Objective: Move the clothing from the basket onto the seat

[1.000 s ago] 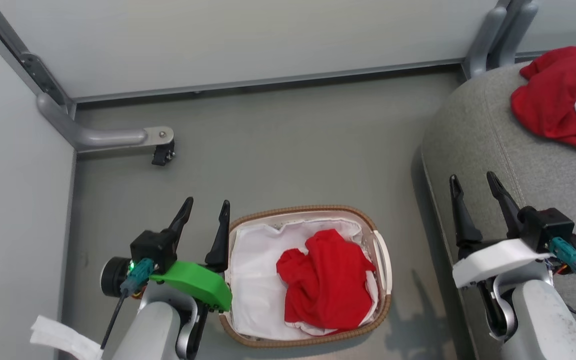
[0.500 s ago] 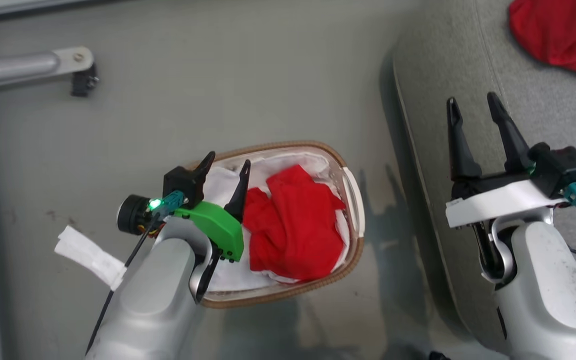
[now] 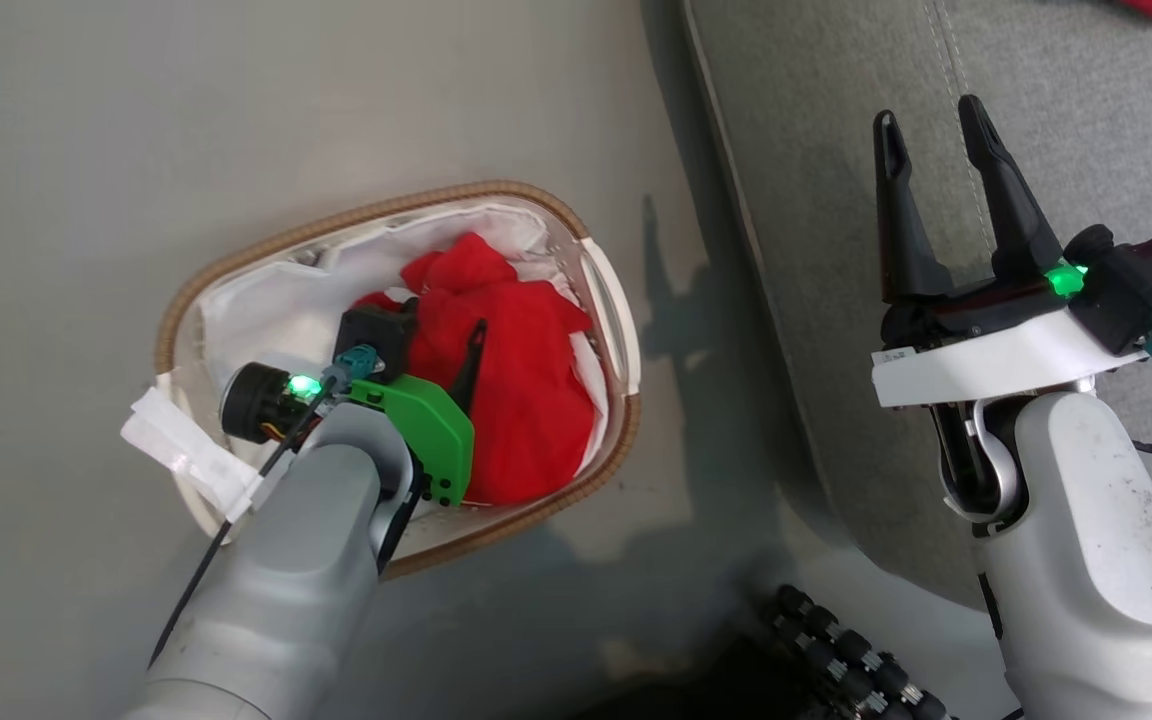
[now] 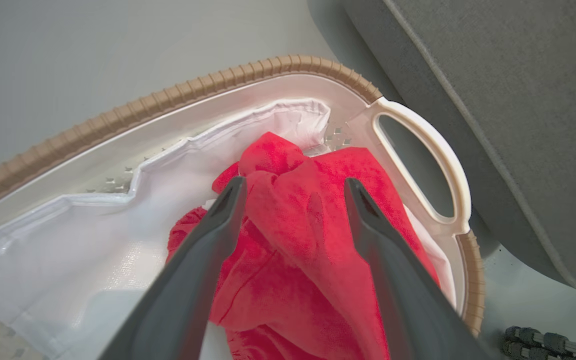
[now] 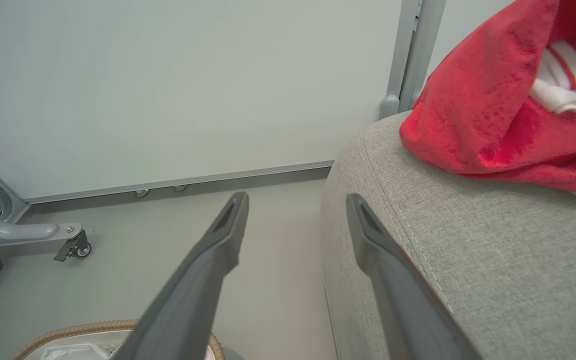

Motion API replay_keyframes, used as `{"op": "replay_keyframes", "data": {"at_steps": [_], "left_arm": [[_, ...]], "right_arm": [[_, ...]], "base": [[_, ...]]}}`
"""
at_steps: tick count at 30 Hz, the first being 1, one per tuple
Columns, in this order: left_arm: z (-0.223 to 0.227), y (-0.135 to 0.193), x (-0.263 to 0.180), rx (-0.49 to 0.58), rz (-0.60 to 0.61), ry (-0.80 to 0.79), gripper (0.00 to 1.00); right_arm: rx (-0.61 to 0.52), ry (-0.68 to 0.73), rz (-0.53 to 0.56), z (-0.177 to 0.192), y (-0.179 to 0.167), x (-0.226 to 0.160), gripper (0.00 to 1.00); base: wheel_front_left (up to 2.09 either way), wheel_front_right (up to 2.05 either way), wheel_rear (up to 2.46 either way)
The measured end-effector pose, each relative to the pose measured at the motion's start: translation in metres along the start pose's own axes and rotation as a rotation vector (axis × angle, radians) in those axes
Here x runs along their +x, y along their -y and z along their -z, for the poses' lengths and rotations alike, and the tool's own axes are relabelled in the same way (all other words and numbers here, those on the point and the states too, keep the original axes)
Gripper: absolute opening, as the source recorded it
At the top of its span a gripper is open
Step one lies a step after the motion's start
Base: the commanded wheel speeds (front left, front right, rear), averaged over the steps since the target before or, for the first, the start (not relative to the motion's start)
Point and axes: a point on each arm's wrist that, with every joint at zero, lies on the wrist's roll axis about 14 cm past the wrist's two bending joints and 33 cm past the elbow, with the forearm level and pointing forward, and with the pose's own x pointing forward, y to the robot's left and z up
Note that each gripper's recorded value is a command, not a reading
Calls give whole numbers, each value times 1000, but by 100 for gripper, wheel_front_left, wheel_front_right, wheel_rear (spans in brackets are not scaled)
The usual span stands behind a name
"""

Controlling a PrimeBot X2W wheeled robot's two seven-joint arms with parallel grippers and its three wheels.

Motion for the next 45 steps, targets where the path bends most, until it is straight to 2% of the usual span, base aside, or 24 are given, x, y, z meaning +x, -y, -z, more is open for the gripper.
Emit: {"op": "replay_keyframes", "data": {"at_steps": [13, 14, 16, 19, 27, 35, 45], "left_arm": [[63, -2, 36, -81, 44, -159, 100], [68, -1, 37, -86, 48, -172, 95], [74, 1, 39, -92, 56, -193, 46], [82, 4, 41, -98, 67, -215, 1], [77, 1, 34, -99, 55, -210, 0], [49, 2, 20, -75, 42, -136, 0], [-25, 20, -6, -4, 63, 45, 0]], "right_arm": [[-26, -101, 57, 37, 24, -8, 100], [-26, -106, 61, 38, 26, -8, 100], [-32, -113, 65, 40, 28, -9, 100], [-39, -118, 71, 42, 30, -9, 100], [-30, -108, 62, 39, 27, -7, 100], [-40, -81, 33, 28, 16, -4, 100], [-68, -32, 13, 2, 6, -14, 100]], "base": [[0, 0, 0], [0, 0, 0], [0, 0, 0], [0, 0, 0], [0, 0, 0], [0, 0, 0], [0, 0, 0]]}}
